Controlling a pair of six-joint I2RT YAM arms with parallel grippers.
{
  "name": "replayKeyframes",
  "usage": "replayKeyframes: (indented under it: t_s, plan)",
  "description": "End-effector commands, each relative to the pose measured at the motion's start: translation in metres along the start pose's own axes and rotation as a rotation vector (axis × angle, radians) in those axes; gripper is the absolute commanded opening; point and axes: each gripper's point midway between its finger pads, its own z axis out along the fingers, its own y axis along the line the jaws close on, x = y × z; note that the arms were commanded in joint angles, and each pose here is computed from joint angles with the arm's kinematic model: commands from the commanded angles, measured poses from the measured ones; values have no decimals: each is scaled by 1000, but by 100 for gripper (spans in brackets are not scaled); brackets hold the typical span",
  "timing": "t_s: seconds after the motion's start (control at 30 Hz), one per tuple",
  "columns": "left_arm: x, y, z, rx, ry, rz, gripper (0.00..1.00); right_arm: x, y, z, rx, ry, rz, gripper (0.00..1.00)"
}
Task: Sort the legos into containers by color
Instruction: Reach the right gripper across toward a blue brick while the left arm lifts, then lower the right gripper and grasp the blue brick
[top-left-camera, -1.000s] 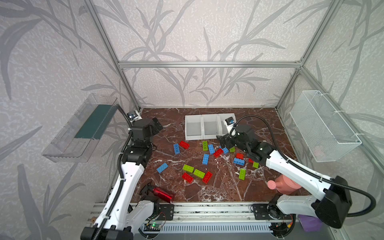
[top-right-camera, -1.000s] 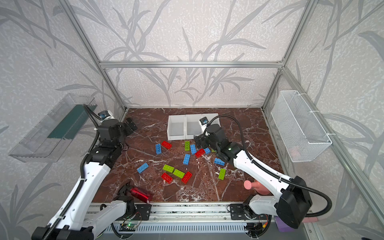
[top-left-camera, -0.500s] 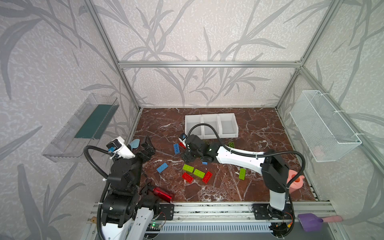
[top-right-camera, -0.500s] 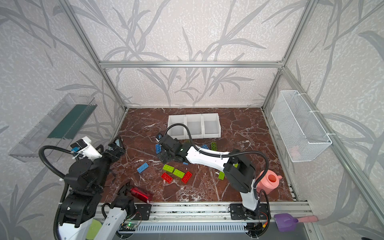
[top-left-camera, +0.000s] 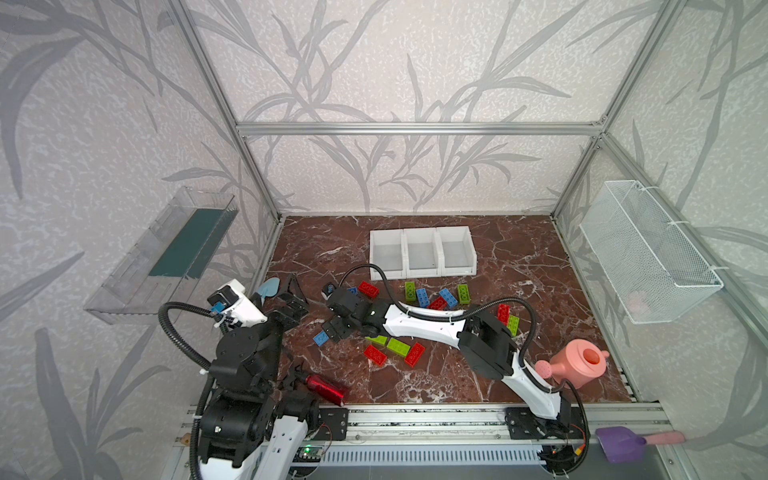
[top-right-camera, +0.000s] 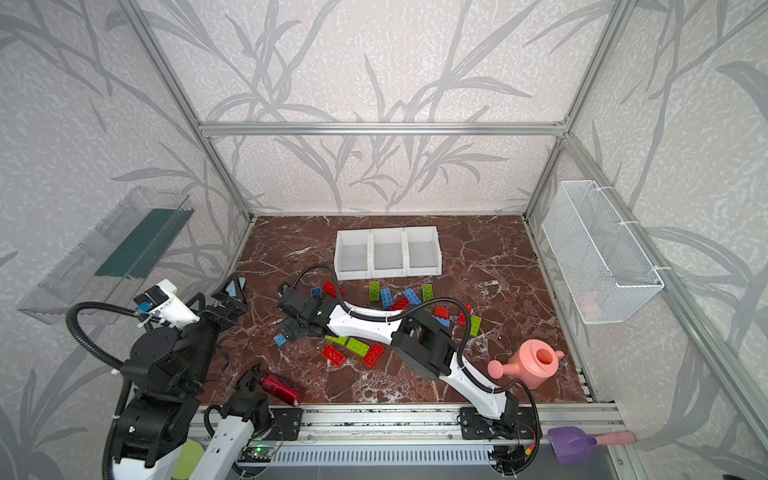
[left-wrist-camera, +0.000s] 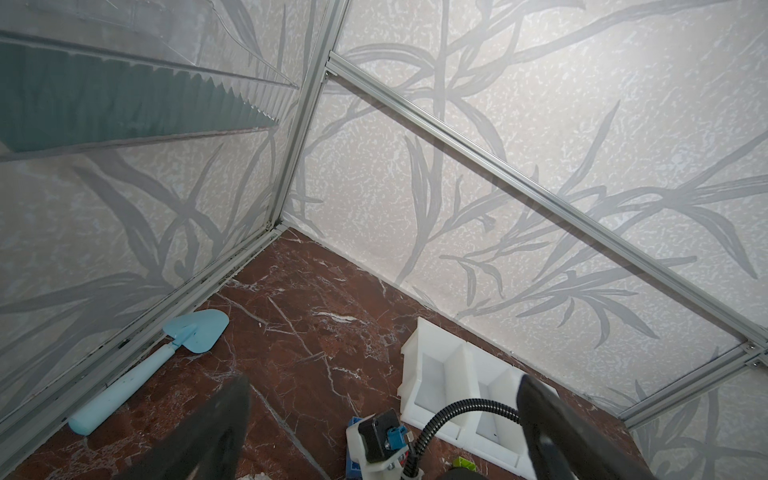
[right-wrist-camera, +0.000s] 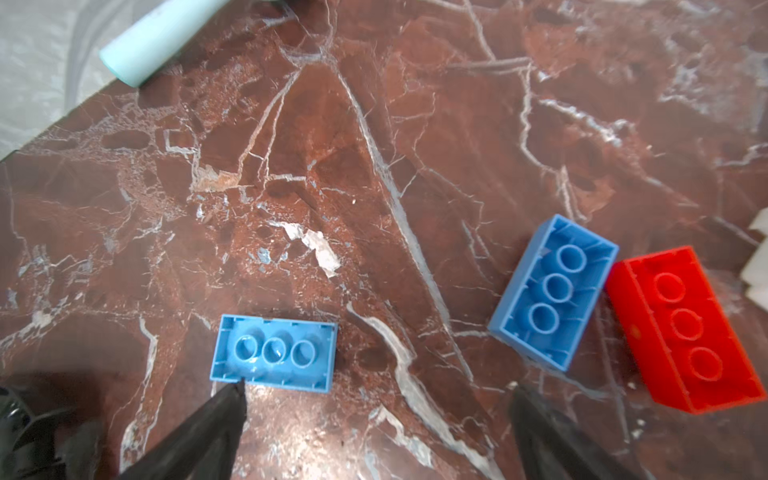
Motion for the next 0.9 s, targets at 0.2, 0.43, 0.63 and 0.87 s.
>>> replayKeyframes:
  t_s: [0.2,0.43,0.63,0.87]
  plan:
    - [8,2,8,-17,30,-3,99,17,36,25,7,84,-22,99]
    - [11,1,9,-11,42,0,99,34,41,38,21,118,-14,99]
    - [12,1,10,-13,44,0,99,44,42,44,42,130,-35,99]
    - [12,2,11,-17,44,-1,99,43,37,46,69,121,-61,84]
